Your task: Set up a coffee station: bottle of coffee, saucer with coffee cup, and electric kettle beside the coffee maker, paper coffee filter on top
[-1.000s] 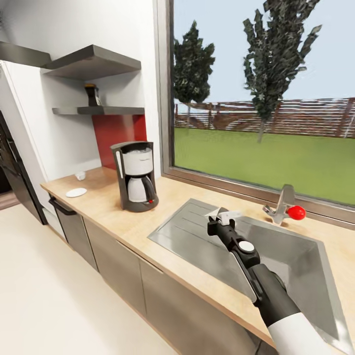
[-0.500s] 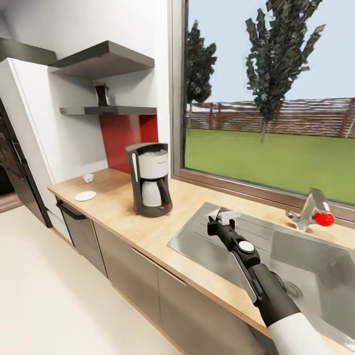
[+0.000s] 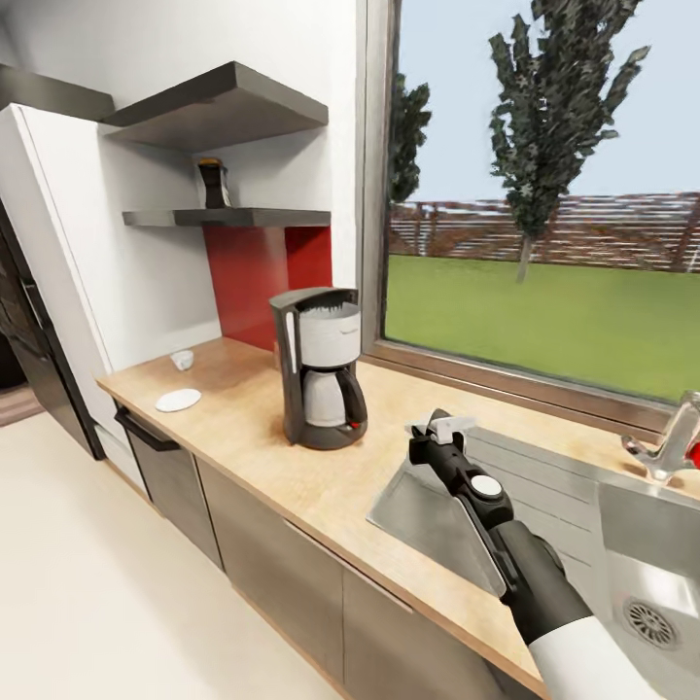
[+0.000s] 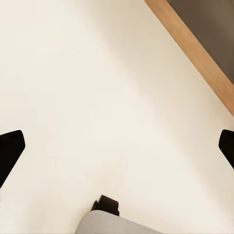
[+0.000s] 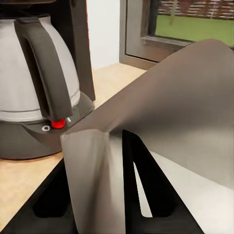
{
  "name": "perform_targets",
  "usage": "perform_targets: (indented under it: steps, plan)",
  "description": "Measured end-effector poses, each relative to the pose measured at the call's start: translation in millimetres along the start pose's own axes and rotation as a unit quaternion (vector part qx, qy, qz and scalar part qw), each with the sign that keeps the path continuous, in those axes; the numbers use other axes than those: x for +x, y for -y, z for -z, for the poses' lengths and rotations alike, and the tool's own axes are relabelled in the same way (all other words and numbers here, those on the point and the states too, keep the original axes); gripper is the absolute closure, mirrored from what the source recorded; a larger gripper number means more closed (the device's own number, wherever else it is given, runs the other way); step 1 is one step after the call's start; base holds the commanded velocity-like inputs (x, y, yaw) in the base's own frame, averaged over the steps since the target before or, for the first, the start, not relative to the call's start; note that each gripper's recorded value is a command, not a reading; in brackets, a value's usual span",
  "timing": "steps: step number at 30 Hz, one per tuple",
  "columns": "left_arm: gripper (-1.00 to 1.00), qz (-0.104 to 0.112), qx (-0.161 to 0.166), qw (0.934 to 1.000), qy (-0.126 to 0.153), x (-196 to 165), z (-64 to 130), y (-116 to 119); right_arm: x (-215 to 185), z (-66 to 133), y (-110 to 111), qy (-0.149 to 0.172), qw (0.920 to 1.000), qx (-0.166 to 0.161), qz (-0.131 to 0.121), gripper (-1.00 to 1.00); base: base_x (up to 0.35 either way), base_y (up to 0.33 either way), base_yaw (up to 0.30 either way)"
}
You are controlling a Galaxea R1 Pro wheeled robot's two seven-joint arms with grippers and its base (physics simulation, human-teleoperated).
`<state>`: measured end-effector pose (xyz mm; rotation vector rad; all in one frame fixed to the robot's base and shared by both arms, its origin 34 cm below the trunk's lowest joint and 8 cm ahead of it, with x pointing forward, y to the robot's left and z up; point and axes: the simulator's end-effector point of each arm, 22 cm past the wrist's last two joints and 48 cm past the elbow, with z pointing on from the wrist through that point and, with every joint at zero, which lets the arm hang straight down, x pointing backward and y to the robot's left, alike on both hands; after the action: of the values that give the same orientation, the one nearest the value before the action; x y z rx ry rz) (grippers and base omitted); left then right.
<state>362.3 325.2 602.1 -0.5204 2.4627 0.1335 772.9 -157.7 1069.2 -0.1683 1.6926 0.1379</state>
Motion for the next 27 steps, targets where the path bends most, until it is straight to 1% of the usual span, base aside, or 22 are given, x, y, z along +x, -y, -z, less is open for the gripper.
perform_targets:
  steps: [7,12,17,27]
  plan:
    - [-1.00,0.000,0.000,1.0000,0.000,-0.1,0.0,0.3,-0.6,0.1,0.2,0.001,1.0000,0.000,0.000,1.00,0.294,0.193,-0.007]
    - [-1.00,0.000,0.000,1.0000,0.000,0.2,-0.1,0.3,-0.8,0.1,0.1,0.001,1.0000,0.000,0.000,1.00,0.248,0.111,-0.196]
    - [-1.00,0.000,0.000,1.0000,-0.001,0.9,-0.1,0.6,-0.8,-0.1,0.0,0.001,1.0000,0.000,0.000,1.00,0.071,0.026,-0.151]
    - [-1.00,0.000,0.001,1.0000,-0.002,1.6,0.0,1.0,-0.6,-0.1,-0.9,0.000,1.0000,-0.001,0.001,1.00,0.005,0.002,-0.012]
